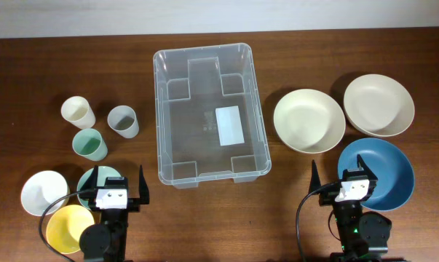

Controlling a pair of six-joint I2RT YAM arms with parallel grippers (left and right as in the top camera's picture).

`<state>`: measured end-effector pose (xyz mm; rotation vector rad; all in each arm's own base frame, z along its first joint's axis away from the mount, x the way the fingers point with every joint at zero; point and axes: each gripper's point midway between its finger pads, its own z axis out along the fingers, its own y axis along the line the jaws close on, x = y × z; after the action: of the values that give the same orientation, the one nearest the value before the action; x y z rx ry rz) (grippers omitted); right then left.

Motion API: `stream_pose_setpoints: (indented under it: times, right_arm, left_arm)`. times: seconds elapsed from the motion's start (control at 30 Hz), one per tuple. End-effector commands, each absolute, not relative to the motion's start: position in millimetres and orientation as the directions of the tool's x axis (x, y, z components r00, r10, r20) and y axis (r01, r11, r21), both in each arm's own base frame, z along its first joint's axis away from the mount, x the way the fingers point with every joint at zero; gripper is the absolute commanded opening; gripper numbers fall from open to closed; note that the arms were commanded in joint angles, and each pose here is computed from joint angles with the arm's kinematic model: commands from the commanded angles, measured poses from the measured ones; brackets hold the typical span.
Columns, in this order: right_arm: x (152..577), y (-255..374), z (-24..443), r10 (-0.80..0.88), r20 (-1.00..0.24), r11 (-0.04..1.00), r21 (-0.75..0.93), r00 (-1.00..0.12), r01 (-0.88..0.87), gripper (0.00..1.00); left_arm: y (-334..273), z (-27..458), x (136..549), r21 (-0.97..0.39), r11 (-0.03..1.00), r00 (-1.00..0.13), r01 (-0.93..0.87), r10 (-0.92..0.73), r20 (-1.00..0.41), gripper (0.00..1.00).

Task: Pack container
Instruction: 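Raise both arms from rest toward the table objects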

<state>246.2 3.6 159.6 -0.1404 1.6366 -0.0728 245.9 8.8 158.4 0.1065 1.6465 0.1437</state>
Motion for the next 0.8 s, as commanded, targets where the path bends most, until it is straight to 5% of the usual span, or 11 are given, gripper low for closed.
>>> stream_pose_setpoints:
  times: [0.0, 0.4, 0.6, 0.77]
  right_arm:
    - [246, 5, 158, -0.139, -0.988, 0.989, -0.136, -0.063, -0.05, 0.99]
    - [246, 5, 158, -0.137, -0.988, 0.99, -0.134, -0.064, -0.05, 0.99]
    - [246, 2, 160, 0.109, -0.992, 0.994, 0.11, -0.064, -0.019, 0.99]
    - [244, -5, 174, 0.167, -0.985, 0.986, 0.166, -0.042, 0.023, 0.99]
  left_arm:
    - [6, 158, 246, 0.144, 0.99, -0.076, -0.003, 0.143, -0.987, 1.0]
    - [6, 157, 246, 0.143, 0.99, -0.077, -0.003, 0.143, -0.987, 1.0]
    - [6, 164, 244, -0.035, 0.999, -0.073, -0.017, -0.036, -0.997, 1.0]
    - [6, 187, 239, -0.042, 0.999, -0.1, -0.019, -0.044, -0.994, 1.0]
